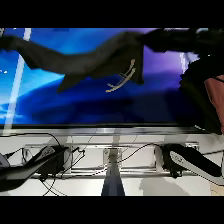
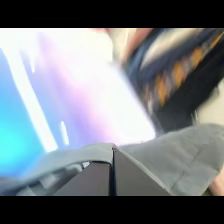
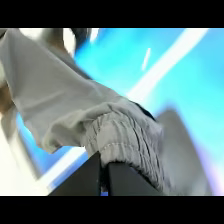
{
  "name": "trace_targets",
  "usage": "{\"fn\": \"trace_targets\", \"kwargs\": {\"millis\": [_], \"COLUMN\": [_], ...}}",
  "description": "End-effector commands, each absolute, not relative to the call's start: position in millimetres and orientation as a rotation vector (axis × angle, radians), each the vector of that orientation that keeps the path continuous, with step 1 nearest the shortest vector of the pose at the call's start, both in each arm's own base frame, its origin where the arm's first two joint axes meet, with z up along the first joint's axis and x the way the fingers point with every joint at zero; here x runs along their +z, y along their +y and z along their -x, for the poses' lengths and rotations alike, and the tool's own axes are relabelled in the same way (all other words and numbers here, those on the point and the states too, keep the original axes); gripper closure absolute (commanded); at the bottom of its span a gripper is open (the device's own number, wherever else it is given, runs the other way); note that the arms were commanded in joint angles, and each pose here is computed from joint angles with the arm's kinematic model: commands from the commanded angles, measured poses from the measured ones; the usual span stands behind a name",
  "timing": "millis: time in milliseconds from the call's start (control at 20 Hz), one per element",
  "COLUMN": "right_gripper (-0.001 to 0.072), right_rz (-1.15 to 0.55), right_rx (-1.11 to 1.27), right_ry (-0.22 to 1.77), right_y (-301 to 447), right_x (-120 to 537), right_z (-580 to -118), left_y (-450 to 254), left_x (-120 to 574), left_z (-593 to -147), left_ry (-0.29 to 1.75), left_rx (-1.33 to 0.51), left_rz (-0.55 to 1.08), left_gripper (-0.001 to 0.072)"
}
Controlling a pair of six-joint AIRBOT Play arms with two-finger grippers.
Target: Fold the clothes and pants, and hang the long-sleeved shirts on hangers.
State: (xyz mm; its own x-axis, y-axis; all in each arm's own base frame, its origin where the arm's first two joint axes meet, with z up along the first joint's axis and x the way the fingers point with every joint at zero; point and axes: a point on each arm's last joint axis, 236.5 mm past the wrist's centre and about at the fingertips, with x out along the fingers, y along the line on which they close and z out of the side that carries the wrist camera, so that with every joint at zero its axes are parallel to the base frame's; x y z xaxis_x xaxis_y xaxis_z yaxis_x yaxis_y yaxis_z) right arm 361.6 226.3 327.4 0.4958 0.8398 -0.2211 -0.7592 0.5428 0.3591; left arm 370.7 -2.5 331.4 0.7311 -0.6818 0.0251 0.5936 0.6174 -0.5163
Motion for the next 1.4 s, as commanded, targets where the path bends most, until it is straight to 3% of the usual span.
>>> {"fn": "trace_targets", "kwargs": {"millis": [0,250,400,500,700,900,1050,1200,1350], "right_gripper": [0.0688,0.0688,0.0688,0.0688,0.0688,0.0688,0.0688,0.0688,0.0688], "right_rz": [-0.155,-0.199,-0.277,-0.325,-0.492,-0.568,-0.62,-0.609,-0.654], "right_rx": [0.917,1.012,1.053,1.063,0.984,0.806,0.681,0.517,0.415], "right_ry": [0.014,-0.133,-0.062,0.019,0.206,0.581,0.81,0.871,0.863], "right_y": [206,205,209,213,215,213,208,188,174], "right_x": [460,520,518,505,453,302,187,108,74], "right_z": [-309,-208,-190,-199,-275,-365,-405,-452,-483], "left_y": [-16,-27,-26,-28,-13,4,12,-10,-56], "left_x": [482,561,575,573,511,384,263,169,118], "left_z": [-317,-223,-180,-173,-250,-346,-407,-452,-461], "left_ry": [-0.261,-0.58,-0.642,-0.632,-0.353,0.102,0.471,0.717,0.856], "left_rx": [-0.631,-0.227,-0.016,0.024,-0.132,-0.391,-0.389,-0.356,-0.427], "left_rz": [0.382,-0.02,-0.203,-0.265,-0.178,0.073,0.091,0.098,0.112], "left_gripper": [0.0702,0.0701,0.0701,0.0702,0.0702,0.0704,0.0704,0.0704,0.0703]}}
